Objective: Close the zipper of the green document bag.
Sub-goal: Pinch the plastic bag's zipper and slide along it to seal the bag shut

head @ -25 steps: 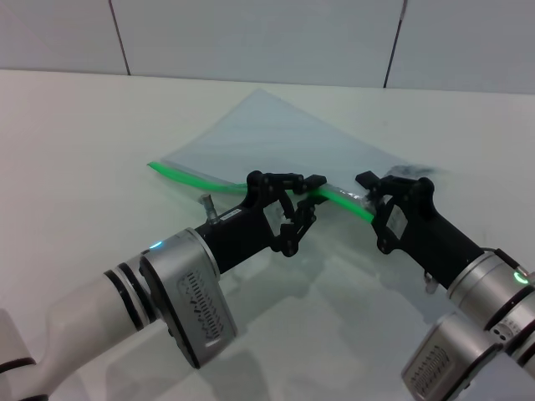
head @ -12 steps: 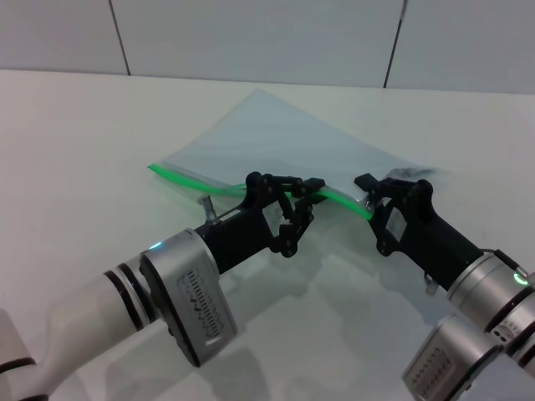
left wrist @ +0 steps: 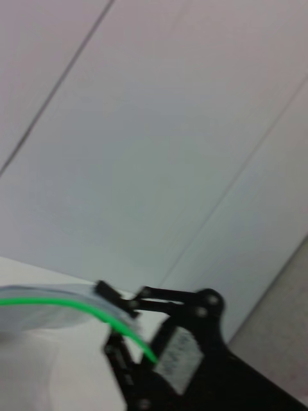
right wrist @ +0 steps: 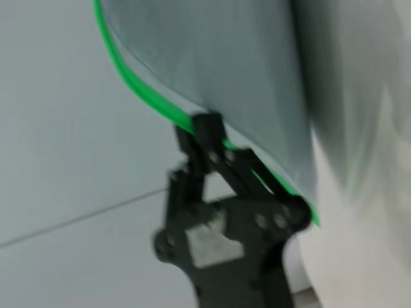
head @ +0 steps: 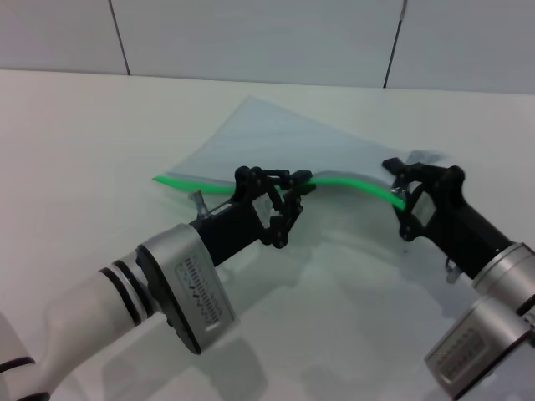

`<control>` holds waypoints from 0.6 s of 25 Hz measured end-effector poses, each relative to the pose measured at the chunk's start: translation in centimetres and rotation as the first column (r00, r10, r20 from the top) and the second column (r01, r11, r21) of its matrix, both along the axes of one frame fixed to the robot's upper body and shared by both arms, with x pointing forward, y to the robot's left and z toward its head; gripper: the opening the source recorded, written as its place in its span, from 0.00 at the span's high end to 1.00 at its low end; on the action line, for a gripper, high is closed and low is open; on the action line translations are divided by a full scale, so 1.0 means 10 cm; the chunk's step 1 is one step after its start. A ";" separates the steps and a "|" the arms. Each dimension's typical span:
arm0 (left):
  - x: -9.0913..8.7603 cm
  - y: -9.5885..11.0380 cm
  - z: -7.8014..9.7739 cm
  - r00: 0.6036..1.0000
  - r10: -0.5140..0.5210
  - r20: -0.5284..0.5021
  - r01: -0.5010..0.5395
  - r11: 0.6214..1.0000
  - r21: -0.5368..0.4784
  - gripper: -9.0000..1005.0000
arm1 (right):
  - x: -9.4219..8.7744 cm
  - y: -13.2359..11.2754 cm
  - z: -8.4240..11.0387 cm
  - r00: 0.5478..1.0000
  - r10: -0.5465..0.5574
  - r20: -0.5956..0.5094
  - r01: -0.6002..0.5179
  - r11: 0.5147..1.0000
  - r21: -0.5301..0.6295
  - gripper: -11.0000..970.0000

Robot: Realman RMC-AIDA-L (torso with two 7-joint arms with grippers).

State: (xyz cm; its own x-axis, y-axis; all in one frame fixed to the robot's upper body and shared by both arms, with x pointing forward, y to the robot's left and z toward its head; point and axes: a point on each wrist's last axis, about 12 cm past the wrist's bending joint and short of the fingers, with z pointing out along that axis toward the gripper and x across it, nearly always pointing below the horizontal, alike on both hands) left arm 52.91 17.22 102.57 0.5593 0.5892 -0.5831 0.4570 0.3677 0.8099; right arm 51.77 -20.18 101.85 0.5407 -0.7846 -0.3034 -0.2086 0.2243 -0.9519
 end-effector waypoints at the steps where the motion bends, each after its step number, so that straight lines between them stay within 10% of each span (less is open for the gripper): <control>1: 0.00 0.01 0.00 1.000 0.010 -0.002 -0.010 1.000 -0.003 0.88 | 0.01 -0.03 0.00 1.000 -0.007 -0.001 0.007 1.000 0.011 0.94; 15: 0.05 0.20 -0.01 0.988 0.153 -0.017 -0.154 0.987 -0.054 0.85 | 0.14 -0.46 0.05 0.983 -0.184 0.001 0.183 0.980 0.080 0.94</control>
